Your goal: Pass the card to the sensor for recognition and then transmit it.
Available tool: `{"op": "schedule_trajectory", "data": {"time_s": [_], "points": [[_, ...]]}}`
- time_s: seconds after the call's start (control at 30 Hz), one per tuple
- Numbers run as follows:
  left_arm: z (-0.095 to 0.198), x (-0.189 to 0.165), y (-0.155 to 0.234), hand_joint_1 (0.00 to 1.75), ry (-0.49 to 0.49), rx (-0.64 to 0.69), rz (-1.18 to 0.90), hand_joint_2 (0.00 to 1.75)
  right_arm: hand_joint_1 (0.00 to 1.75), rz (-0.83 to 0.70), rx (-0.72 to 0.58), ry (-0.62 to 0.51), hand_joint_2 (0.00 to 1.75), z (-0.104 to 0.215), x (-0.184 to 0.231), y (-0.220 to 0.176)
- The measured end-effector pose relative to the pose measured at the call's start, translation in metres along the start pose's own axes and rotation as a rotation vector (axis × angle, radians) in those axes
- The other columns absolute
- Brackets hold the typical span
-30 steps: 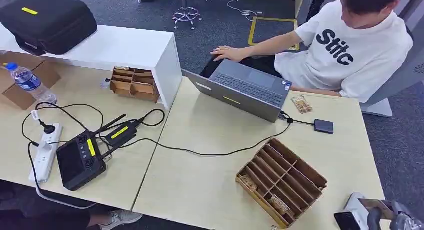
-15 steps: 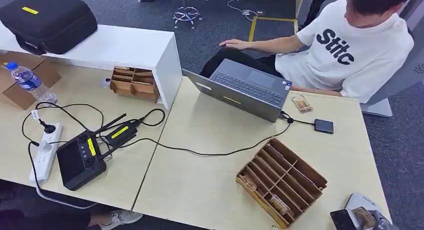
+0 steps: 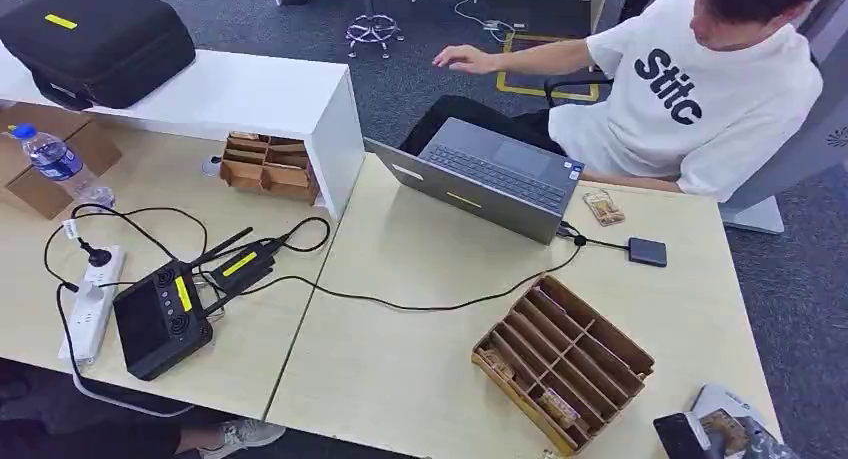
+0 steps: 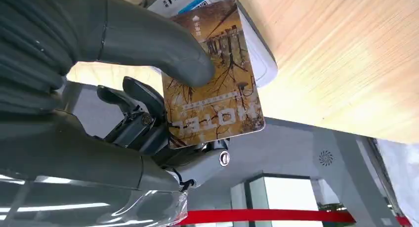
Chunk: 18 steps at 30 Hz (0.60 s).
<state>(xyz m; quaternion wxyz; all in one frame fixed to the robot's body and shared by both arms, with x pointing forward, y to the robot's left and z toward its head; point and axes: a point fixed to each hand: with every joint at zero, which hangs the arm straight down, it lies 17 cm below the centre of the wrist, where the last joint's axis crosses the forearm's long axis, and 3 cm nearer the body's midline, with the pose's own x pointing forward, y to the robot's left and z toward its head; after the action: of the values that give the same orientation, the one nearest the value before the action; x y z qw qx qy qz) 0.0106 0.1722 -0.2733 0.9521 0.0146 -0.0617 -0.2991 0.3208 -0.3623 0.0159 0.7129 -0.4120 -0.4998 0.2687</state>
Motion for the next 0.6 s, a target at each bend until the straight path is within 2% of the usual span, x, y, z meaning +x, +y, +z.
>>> {"op": "schedule_trajectory", "data": {"time_s": [0.17, 0.37, 0.47, 0.6], "points": [[0.000, -0.001, 0.000, 0.00, 0.001, 0.000, 0.003, 1.75, 1.75, 0.006, -0.010, -0.005, 1.75, 0.000, 0.001, -0.002], [0.000, -0.003, 0.001, 0.00, 0.006, 0.011, 0.017, 1.75, 1.75, 0.000, -0.092, -0.066, 1.75, -0.001, 0.023, -0.028], [0.000, -0.004, 0.003, 0.00, 0.008, 0.025, 0.025, 1.75, 1.75, 0.059, -0.191, -0.117, 1.75, 0.005, 0.042, -0.059], [-0.001, -0.006, 0.005, 0.00, 0.017, 0.039, 0.039, 1.75, 1.75, 0.065, -0.344, -0.234, 1.75, 0.024, 0.093, -0.117]]}}
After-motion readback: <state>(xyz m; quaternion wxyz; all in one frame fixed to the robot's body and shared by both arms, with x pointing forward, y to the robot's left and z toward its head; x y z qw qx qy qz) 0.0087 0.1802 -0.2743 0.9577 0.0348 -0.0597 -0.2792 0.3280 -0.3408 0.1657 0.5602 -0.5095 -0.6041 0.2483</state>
